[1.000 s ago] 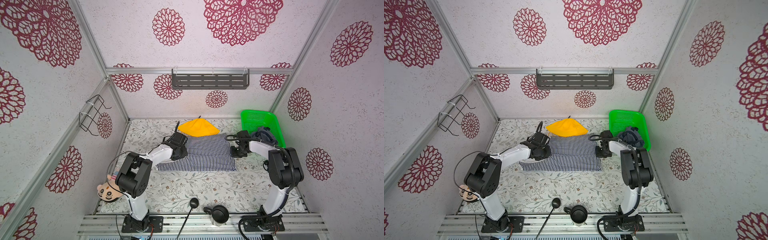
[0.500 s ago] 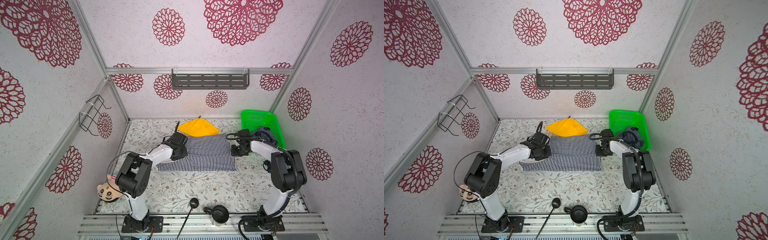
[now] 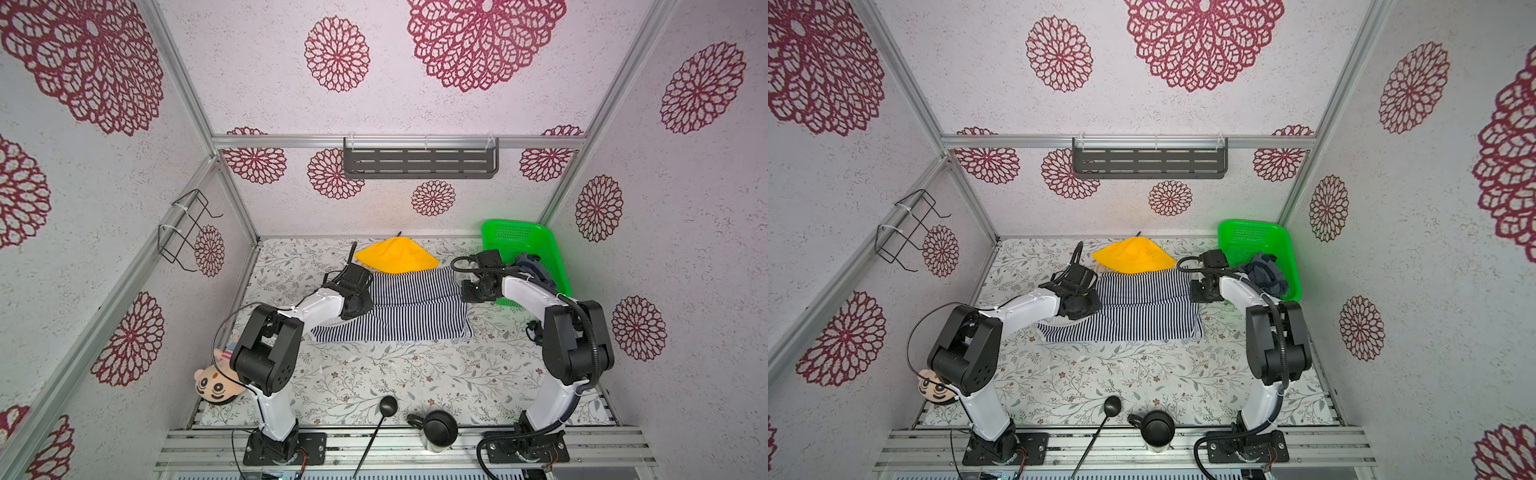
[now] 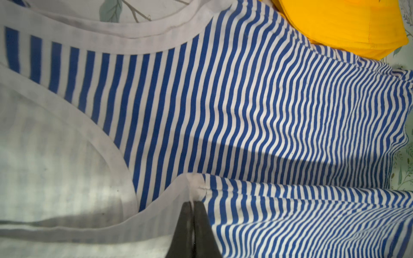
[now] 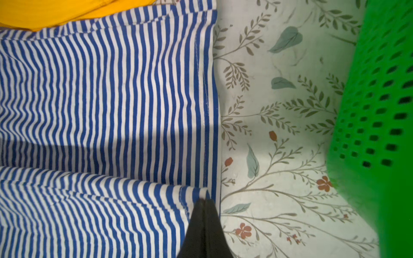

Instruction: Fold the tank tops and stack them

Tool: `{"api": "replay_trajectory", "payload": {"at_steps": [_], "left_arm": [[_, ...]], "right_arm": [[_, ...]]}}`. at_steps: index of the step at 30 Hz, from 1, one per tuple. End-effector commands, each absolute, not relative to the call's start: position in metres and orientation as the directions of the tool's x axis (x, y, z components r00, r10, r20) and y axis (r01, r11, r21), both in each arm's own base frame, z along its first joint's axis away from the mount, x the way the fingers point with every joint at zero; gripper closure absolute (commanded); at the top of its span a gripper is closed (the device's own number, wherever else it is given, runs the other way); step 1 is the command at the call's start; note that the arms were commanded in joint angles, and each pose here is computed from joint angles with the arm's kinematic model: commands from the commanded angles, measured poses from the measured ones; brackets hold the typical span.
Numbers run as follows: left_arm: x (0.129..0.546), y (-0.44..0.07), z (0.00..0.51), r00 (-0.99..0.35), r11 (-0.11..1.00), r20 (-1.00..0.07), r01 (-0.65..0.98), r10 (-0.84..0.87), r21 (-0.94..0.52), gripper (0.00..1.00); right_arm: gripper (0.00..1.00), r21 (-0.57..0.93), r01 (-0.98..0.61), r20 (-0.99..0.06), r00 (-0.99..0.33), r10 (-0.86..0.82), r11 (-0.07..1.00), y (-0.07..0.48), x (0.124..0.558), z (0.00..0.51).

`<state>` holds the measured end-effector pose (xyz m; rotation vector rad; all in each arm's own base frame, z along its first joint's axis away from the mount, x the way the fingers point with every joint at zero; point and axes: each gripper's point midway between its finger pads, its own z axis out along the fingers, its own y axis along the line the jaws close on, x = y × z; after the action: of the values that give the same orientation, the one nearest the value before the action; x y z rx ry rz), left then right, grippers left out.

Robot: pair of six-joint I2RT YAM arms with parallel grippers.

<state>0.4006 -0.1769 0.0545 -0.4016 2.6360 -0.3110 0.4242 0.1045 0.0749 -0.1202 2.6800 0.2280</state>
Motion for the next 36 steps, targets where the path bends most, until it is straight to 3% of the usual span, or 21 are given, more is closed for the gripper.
{"api": "replay_trajectory", "payload": {"at_steps": [1,8,9,12,14,17,19,22,28,36], "left_arm": [[0.416,-0.172,0.054,-0.825,0.922,-0.432,-0.253,-0.364,-0.292,1.00],[0.422,-0.180,0.036,-0.843,0.921,-0.399,-0.252,-0.360,-0.298,1.00],[0.422,-0.180,0.035,-0.844,0.922,-0.398,-0.252,-0.358,-0.295,0.96],[0.422,-0.177,0.035,-0.842,0.924,-0.404,-0.254,-0.356,-0.285,0.76],[0.421,-0.173,0.041,-0.836,0.926,-0.417,-0.255,-0.356,-0.279,0.58],[0.414,-0.163,0.060,-0.825,0.935,-0.450,-0.252,-0.342,-0.249,0.32],[0.404,-0.150,0.073,-0.816,0.942,-0.474,-0.260,-0.332,-0.212,0.25],[0.384,-0.131,0.083,-0.801,0.937,-0.486,-0.290,-0.350,-0.197,0.30],[0.353,-0.135,0.049,-0.808,0.898,-0.402,-0.343,-0.431,-0.274,0.55],[0.339,-0.119,0.013,-0.796,0.886,-0.390,-0.406,-0.464,-0.225,0.63]], "right_arm": [[1.00,0.123,-0.136,-0.454,-0.889,-0.066,0.983,0.106,0.434,0.074],[1.00,0.119,-0.126,-0.430,-0.901,-0.063,0.985,0.105,0.437,0.059],[1.00,0.116,-0.124,-0.427,-0.902,-0.063,0.986,0.104,0.436,0.057],[1.00,0.109,-0.113,-0.433,-0.900,-0.056,0.988,0.102,0.437,0.060],[0.95,0.112,-0.115,-0.441,-0.896,-0.054,0.987,0.102,0.436,0.066],[0.69,0.113,-0.121,-0.450,-0.891,-0.058,0.986,0.102,0.430,0.079],[0.61,0.113,-0.120,-0.452,-0.890,-0.056,0.986,0.099,0.421,0.087],[0.62,0.150,-0.102,-0.428,-0.903,-0.028,0.983,0.100,0.396,0.088],[0.81,0.227,-0.088,-0.364,-0.932,0.000,0.970,0.115,0.361,0.058],[0.88,0.197,-0.075,-0.331,-0.943,-0.006,0.978,0.112,0.348,0.035]]}}
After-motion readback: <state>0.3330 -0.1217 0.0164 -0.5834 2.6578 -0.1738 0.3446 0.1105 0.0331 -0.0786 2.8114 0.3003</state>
